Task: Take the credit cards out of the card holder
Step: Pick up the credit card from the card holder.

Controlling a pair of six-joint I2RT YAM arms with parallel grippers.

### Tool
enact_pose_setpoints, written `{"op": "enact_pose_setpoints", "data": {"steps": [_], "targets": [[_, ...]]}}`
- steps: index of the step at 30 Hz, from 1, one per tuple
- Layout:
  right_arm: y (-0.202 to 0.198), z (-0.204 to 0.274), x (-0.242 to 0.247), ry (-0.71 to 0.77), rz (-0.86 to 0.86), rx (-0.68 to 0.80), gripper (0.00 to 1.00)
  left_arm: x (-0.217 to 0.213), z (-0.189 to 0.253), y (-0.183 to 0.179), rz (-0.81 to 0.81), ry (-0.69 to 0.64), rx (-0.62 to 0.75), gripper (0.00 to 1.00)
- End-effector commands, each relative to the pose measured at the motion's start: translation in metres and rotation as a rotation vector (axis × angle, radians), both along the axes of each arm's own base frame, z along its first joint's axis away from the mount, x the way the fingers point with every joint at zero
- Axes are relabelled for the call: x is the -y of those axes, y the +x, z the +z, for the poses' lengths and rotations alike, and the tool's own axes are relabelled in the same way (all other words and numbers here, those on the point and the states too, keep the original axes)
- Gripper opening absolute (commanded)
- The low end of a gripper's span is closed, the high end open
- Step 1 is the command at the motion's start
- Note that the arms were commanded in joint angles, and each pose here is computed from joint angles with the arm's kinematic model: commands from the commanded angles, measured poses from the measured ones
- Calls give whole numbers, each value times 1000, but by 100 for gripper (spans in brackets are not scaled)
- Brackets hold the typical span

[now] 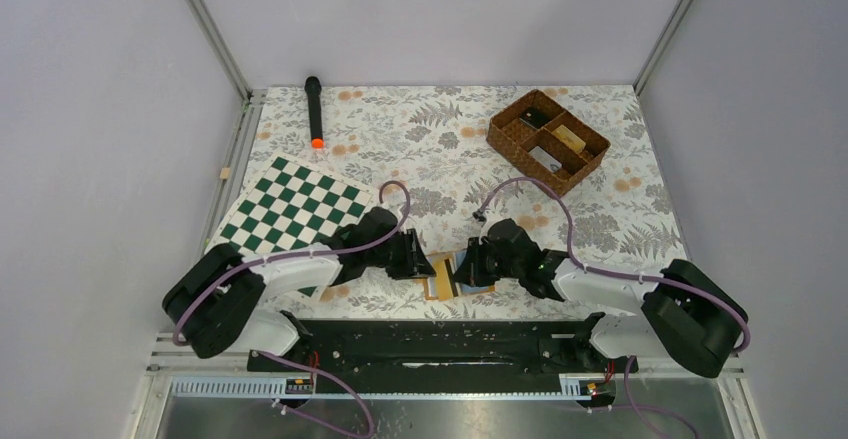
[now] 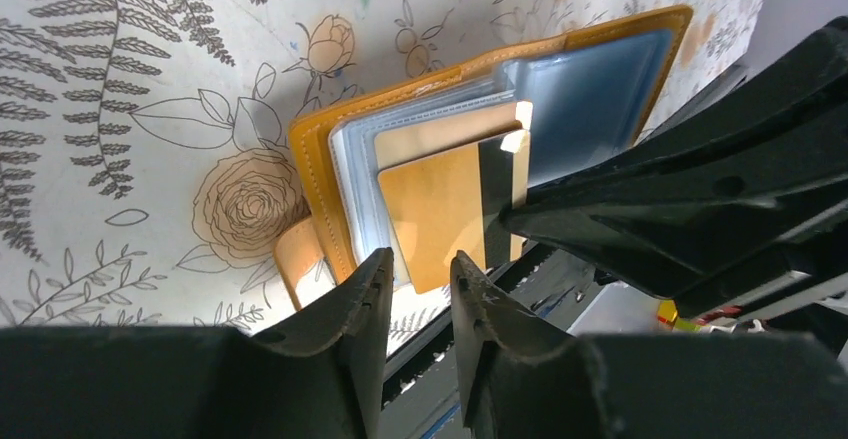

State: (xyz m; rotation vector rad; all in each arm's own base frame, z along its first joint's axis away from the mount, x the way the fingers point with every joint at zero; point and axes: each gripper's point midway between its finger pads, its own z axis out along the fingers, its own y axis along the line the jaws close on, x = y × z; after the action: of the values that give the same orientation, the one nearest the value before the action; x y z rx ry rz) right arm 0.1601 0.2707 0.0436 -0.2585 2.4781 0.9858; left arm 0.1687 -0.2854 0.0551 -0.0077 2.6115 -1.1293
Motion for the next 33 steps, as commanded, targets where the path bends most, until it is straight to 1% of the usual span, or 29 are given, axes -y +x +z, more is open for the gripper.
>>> {"op": "enact_pose_setpoints", "data": {"steps": [1,3,7,8,13,16,20,21,22,23,24,25,30,33], "targets": [[5,4,-10,71,6,-10,1,19,4,5,-57,-78,13,26],[5,2,-9,81,-2,-20,4,21,-3,6,-59,-70,1,25],[5,1,-5,102,-13,-38,16,24,-12,7,-66,-65,-22,23],[4,1,-4,107,-11,-40,18,25,-14,7,-66,-62,-26,22],[3,4,-2,129,-24,-47,20,23,-21,6,-60,-47,-38,21],[3,6,-2,135,-29,-48,23,20,-23,5,-56,-35,-37,21],[4,6,-3,144,-33,-61,24,19,-25,4,-53,-31,-40,20],[4,5,-2,137,-42,-70,26,18,-26,4,-51,-28,-41,20],[5,2,0,122,-58,-77,30,17,-27,4,-50,-26,-42,20],[6,-1,4,101,-77,-85,37,17,-27,4,-49,-26,-44,20],[6,-4,8,82,-94,-85,42,16,-28,3,-47,-23,-46,20],[8,-3,11,71,-113,-76,44,16,-29,2,-46,-23,-47,20],[11,11,17,77,-143,-45,45,15,-29,1,-42,-25,-51,20],[10,19,11,114,-130,-47,41,15,-28,1,-41,-29,-51,20]]}}
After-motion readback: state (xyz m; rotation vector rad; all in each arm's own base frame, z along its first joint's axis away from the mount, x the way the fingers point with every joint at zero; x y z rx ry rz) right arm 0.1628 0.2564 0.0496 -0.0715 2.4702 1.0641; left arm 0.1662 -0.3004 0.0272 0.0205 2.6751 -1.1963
